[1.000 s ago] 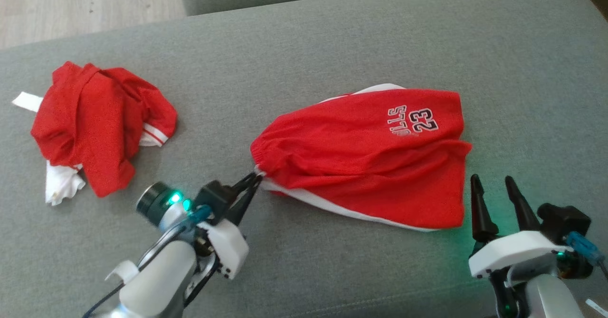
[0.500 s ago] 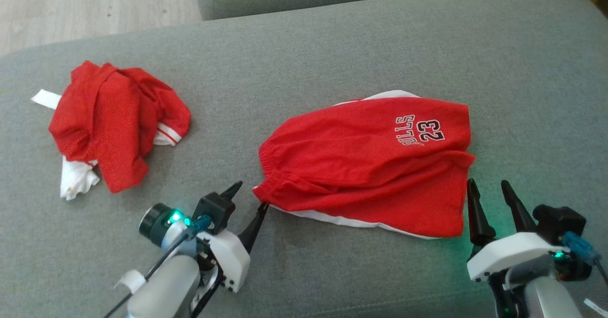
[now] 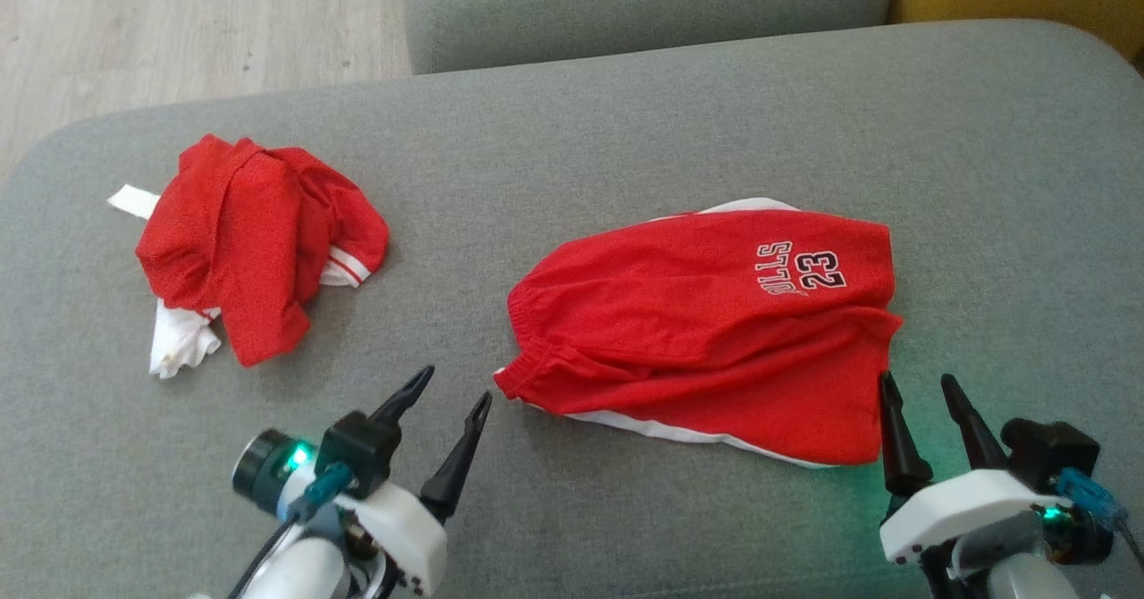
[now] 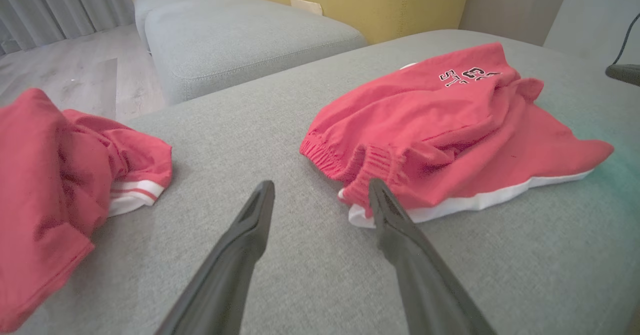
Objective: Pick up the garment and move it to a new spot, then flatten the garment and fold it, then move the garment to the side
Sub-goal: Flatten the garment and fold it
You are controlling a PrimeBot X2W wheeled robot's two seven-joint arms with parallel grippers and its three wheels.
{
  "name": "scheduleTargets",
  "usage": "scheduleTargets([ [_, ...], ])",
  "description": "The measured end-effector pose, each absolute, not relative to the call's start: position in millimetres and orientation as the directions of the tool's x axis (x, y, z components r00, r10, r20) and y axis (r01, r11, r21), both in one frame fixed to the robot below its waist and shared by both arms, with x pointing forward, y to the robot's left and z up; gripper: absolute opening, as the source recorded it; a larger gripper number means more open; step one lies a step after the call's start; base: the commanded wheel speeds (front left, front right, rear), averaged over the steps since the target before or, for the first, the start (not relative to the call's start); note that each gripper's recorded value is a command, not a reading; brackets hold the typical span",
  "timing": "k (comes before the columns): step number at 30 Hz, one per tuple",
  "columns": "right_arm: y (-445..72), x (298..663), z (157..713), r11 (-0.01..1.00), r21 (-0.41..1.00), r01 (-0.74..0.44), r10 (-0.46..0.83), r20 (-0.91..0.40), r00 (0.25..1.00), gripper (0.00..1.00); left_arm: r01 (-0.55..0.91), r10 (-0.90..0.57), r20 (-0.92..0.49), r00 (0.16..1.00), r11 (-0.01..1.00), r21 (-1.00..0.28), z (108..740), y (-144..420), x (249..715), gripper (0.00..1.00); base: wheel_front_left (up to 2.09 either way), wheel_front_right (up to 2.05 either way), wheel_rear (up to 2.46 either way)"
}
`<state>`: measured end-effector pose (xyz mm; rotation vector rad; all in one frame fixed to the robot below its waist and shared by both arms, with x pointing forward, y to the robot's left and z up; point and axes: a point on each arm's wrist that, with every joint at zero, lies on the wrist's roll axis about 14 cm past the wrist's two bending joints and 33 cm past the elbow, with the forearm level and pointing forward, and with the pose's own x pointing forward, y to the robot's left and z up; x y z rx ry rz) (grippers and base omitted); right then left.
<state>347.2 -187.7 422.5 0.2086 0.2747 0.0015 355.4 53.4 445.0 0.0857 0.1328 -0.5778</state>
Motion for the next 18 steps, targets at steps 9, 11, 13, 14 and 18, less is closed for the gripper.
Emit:
scheduleTargets([
  [9,-186,346,421,0.977,0.212,0.024,0.036,-0.274,0.961,1.0,0.579,-0.557,-0.187,0.809,0.81,0.092,433,55,345,1.0,0.0,0.0,0.0],
  [11,-186,347,420,0.977,0.211,0.026,0.034,-0.276,0.961,1.0,0.594,-0.566,-0.21,0.797,0.798,0.101,426,54,344,1.0,0.0,0.0,0.0],
  [13,-187,347,419,0.977,0.211,0.029,0.032,-0.279,0.96,1.0,0.615,-0.582,-0.23,0.78,0.78,0.115,420,51,344,1.0,0.0,0.0,0.0],
  [14,-187,348,419,0.977,0.21,0.03,0.031,-0.281,0.959,1.0,0.628,-0.591,-0.24,0.77,0.768,0.126,418,49,346,1.0,0.0,0.0,0.0],
  [18,-189,348,415,0.977,0.209,0.037,0.026,-0.291,0.956,1.0,0.642,-0.6,-0.247,0.761,0.752,0.152,417,46,356,1.0,0.0,0.0,0.0],
])
